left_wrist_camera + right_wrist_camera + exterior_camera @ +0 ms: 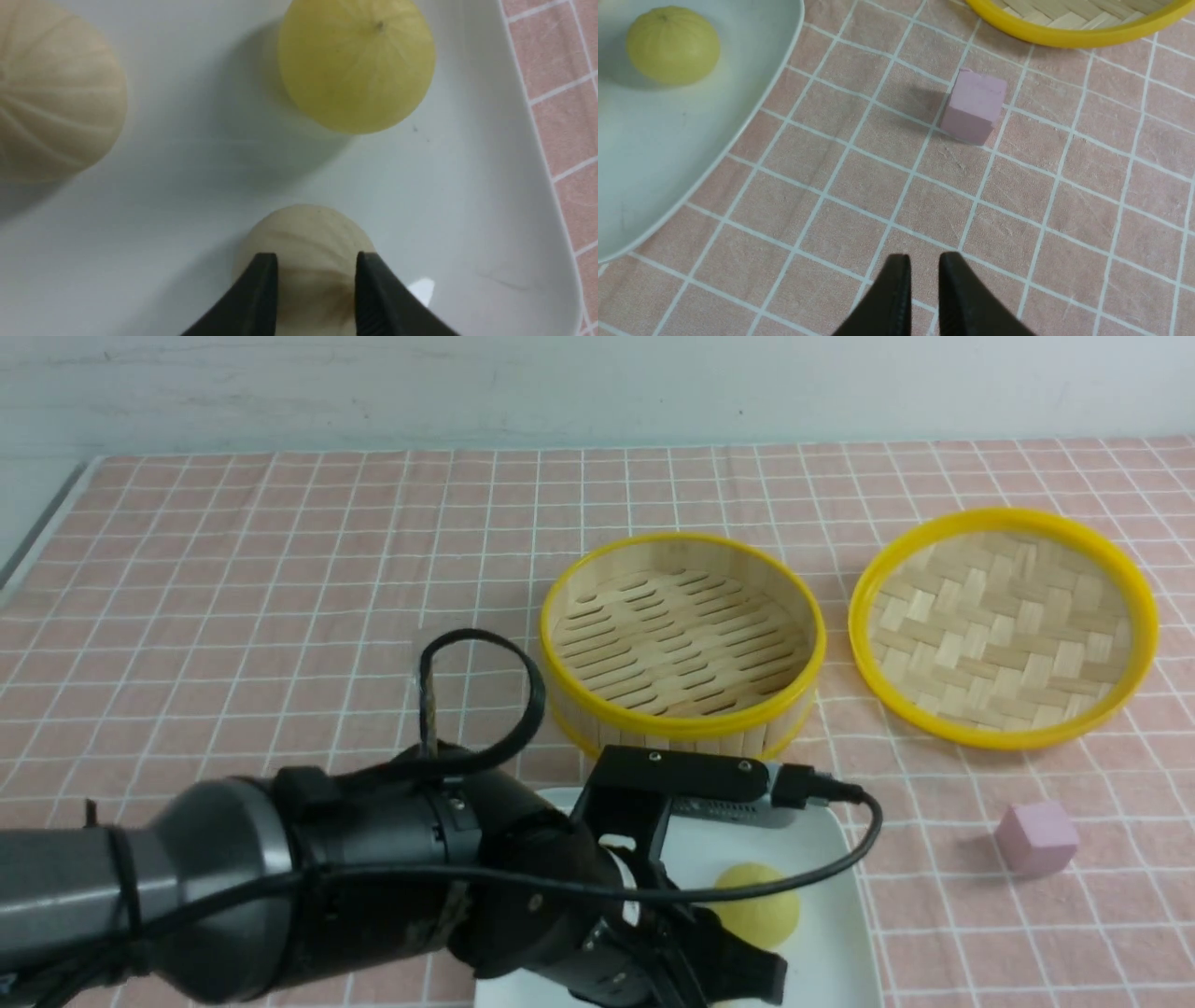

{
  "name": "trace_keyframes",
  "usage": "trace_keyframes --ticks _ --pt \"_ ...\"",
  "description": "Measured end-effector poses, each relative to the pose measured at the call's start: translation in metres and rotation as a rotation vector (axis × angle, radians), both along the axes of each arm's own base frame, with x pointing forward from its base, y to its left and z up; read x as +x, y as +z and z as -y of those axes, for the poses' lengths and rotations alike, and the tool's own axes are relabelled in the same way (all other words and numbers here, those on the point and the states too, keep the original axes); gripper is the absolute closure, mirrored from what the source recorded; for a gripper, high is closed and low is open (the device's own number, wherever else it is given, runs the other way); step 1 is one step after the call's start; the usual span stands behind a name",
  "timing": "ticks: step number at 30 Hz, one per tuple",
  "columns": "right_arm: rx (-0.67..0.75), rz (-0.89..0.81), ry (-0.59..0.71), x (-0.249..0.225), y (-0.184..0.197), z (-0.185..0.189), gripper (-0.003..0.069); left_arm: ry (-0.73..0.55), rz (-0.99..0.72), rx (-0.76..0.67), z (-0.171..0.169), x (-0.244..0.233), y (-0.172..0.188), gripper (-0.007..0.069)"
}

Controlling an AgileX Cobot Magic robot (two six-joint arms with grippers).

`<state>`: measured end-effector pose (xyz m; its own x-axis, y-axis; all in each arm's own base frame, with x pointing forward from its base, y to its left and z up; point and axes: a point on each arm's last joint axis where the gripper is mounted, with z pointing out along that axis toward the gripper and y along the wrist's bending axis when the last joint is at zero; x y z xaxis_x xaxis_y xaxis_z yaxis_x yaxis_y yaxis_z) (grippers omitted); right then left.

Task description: Put the steamed buns into the plate on the pink tablecloth.

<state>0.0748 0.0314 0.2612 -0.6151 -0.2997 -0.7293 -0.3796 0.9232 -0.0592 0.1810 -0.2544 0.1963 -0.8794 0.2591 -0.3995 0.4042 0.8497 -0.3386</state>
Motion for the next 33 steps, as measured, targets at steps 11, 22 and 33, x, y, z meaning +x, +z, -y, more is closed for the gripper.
trace_keyframes --ticks 11,22,33 --pt "-0.002 -0.019 -0.03 -0.003 0.016 0.004 0.0554 -0.055 0.184 -0.04 -0.009 0.007 0.107 0.0409" --pt "0.152 0.035 -0.044 -0.045 0.067 0.032 0.0673 -0.083 0.252 0.026 -0.015 0.009 0.113 0.0624" --pt "0.316 0.402 0.085 -0.031 0.04 0.017 0.0669 -0.084 0.252 0.036 -0.016 0.009 0.112 0.0624"
